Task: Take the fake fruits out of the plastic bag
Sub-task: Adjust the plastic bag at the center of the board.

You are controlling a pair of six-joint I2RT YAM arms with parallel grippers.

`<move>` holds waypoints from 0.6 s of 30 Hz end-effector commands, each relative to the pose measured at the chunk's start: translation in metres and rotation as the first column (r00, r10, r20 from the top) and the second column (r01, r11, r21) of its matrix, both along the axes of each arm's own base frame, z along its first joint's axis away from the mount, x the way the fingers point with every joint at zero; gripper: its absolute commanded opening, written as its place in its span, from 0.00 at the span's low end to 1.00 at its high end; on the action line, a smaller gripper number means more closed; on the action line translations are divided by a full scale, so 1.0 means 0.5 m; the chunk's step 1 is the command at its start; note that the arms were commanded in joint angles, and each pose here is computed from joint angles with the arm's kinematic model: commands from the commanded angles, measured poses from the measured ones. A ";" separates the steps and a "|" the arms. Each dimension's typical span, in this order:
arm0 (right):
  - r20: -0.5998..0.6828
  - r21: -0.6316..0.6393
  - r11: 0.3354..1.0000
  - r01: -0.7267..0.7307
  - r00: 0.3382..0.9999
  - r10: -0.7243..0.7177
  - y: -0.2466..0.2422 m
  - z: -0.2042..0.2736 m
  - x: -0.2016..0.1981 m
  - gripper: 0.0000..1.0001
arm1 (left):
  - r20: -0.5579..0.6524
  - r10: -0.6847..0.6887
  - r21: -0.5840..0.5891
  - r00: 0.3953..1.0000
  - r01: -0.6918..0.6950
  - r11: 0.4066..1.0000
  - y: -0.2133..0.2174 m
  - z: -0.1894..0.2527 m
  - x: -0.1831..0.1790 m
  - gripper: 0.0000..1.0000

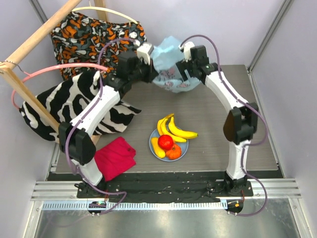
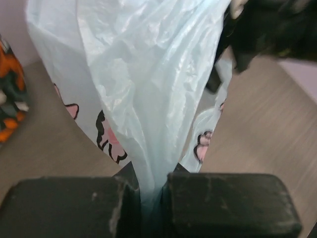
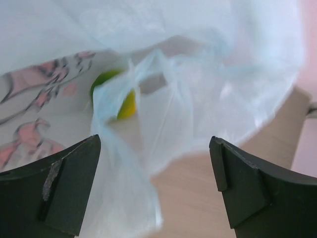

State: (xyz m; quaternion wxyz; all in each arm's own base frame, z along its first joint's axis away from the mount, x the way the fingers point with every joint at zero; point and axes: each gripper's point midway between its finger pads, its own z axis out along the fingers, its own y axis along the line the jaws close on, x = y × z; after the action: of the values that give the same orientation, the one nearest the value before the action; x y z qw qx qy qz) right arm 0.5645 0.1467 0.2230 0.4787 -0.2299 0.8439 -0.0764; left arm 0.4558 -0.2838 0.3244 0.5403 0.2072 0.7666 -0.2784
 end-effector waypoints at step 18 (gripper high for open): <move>-0.227 0.209 0.927 -0.310 0.907 0.355 0.079 -0.021 -0.316 0.82 | -0.175 -0.107 0.138 0.979 0.132 0.982 -0.069 -0.178 -0.206 0.00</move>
State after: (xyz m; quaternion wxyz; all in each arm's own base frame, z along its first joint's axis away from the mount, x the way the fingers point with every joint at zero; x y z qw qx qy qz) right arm 0.4040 0.1397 0.1201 0.2937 -0.2982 0.9082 0.0010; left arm 0.3396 -0.3173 0.1788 0.3766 0.2942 0.8397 -0.2580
